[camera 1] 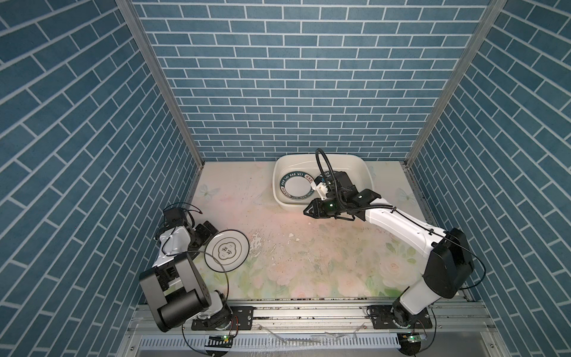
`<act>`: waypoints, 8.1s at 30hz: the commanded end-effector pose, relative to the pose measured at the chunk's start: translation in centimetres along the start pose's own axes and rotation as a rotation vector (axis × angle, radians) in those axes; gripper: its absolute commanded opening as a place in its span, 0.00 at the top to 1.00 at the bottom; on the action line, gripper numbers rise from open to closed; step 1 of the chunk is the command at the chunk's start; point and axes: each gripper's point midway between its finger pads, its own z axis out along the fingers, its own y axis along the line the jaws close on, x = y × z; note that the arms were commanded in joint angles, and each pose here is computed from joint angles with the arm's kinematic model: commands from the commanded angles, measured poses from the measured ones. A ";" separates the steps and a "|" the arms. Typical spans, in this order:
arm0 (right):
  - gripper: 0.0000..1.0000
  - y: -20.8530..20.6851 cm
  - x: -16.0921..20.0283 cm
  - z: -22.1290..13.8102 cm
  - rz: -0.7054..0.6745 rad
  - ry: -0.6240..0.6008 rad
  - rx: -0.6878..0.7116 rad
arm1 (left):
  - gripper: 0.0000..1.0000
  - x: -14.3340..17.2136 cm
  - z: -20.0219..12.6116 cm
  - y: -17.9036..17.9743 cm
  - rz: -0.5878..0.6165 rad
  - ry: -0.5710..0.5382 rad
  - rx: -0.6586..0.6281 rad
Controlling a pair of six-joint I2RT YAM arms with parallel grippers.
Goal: Place the plates into the plastic bin on the countertop
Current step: Move the plate to the middle-left of the table, then pick up the plate from the middle-left of the table, then place the plate in the plastic bin.
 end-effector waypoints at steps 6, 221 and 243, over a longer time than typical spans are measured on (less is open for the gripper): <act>0.69 1.5 0.8 0.6 0.013 -0.010 -0.022 | 0.00 1.8 1.8 0.5 -0.020 0.099 0.007; 1.00 -15.8 -17.3 -9.0 0.264 -0.345 -0.048 | 0.00 8.3 -21.9 -26.0 0.800 -0.127 1.019; 1.00 -26.5 -15.1 -7.3 0.380 -0.251 0.184 | 0.00 9.5 -21.4 -27.8 0.883 -0.019 1.063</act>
